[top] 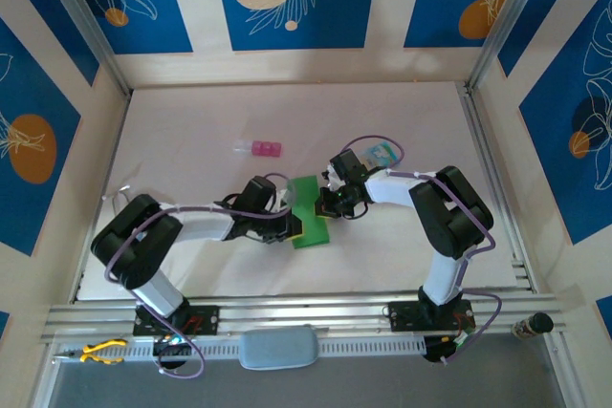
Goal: Fold a paper plane with a square sheet of paper (pick it up from the middle)
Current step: First fold in half a square sheet of paper at the center of the table.
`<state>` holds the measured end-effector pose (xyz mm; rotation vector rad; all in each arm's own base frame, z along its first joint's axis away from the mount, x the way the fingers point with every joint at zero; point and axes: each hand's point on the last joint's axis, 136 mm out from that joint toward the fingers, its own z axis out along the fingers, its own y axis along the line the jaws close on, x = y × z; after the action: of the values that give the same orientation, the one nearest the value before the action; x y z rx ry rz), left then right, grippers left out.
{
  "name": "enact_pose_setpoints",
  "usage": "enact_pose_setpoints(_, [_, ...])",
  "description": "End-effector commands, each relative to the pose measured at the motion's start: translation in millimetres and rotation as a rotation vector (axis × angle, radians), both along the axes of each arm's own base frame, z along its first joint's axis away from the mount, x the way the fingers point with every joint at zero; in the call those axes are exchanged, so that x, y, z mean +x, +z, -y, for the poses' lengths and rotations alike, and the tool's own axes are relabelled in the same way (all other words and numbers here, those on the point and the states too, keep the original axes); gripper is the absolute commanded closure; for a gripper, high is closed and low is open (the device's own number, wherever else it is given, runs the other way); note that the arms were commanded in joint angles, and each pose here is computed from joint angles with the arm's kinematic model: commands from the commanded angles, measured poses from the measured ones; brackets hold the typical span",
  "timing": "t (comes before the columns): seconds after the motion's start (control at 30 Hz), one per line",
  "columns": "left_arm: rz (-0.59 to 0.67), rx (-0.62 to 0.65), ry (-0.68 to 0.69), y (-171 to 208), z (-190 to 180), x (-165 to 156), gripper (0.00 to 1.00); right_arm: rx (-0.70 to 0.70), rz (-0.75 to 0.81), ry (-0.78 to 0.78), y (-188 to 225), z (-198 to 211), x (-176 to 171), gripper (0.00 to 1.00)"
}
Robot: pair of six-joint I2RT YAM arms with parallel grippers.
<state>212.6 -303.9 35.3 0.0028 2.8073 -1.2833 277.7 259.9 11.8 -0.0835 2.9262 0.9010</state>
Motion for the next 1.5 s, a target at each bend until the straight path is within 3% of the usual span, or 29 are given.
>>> enact_pose_setpoints(0.0, [-0.034, 0.021, -0.023, -16, -4, -15, 0.88, -0.23, -0.156, -0.051, -51, 50, -37, 1.0])
enact_pose_setpoints(0.37, [-0.113, 0.121, -0.097, -42, -31, -60, 0.88, -0.244, -0.159, -0.051, -52, 53, -39, 1.0])
enact_pose_setpoints(0.67, [-0.042, 0.054, -0.131, -15, -26, -62, 0.88, -0.254, -0.167, -0.047, -53, 56, -42, 1.0])
enact_pose_setpoints(0.8, [0.068, 0.03, -0.105, 17, -23, -40, 0.87, -0.25, -0.162, -0.036, -51, 55, -42, 1.0])
enact_pose_setpoints(1.0, [0.133, 0.013, -0.015, 41, -26, 28, 0.87, -0.239, -0.154, -0.023, -47, 50, -38, 1.0])
enact_pose_setpoints(1.2, [0.121, -0.023, -0.001, 33, -12, 74, 0.88, -0.235, -0.153, -0.007, -46, 47, -36, 1.0])
enact_pose_setpoints(1.47, [0.123, -0.022, 0.018, 6, -10, 93, 0.88, -0.238, -0.163, 0.0, -50, 49, -39, 1.0])
